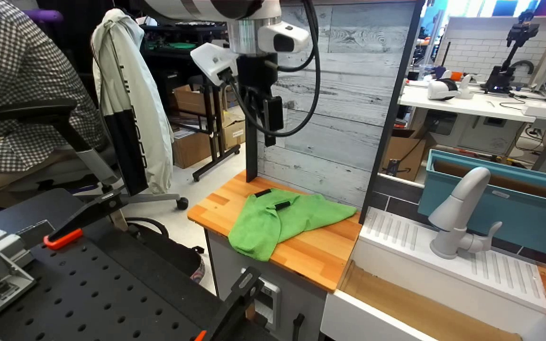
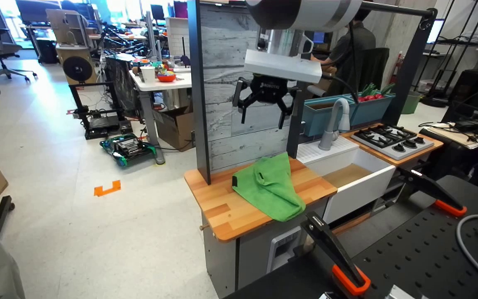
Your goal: Fold the green towel from left to right then bottom to top
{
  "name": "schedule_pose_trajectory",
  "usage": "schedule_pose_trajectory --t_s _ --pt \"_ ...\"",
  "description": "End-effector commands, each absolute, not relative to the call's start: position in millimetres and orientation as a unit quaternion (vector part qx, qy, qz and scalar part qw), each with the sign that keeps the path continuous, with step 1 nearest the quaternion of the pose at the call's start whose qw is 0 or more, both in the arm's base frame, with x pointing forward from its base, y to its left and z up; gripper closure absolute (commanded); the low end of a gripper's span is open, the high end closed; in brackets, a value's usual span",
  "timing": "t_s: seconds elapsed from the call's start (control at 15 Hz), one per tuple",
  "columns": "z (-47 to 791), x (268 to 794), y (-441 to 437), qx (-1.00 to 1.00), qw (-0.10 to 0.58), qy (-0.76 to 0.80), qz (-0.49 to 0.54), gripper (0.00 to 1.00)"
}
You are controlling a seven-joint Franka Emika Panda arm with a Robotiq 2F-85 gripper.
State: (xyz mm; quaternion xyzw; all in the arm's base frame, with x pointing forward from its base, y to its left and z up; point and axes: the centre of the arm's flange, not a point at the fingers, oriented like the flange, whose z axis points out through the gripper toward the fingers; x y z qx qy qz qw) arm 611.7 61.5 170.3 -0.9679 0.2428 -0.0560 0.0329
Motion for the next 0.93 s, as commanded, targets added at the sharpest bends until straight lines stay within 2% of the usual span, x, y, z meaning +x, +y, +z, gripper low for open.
schedule_pose_trajectory --t_s 0.0,0.87 --pt "137 639 65 -0.963 0.075 0.254 -0.059 0.0" --pt "35 671 82 -0.961 0.055 0.271 0.002 0.0"
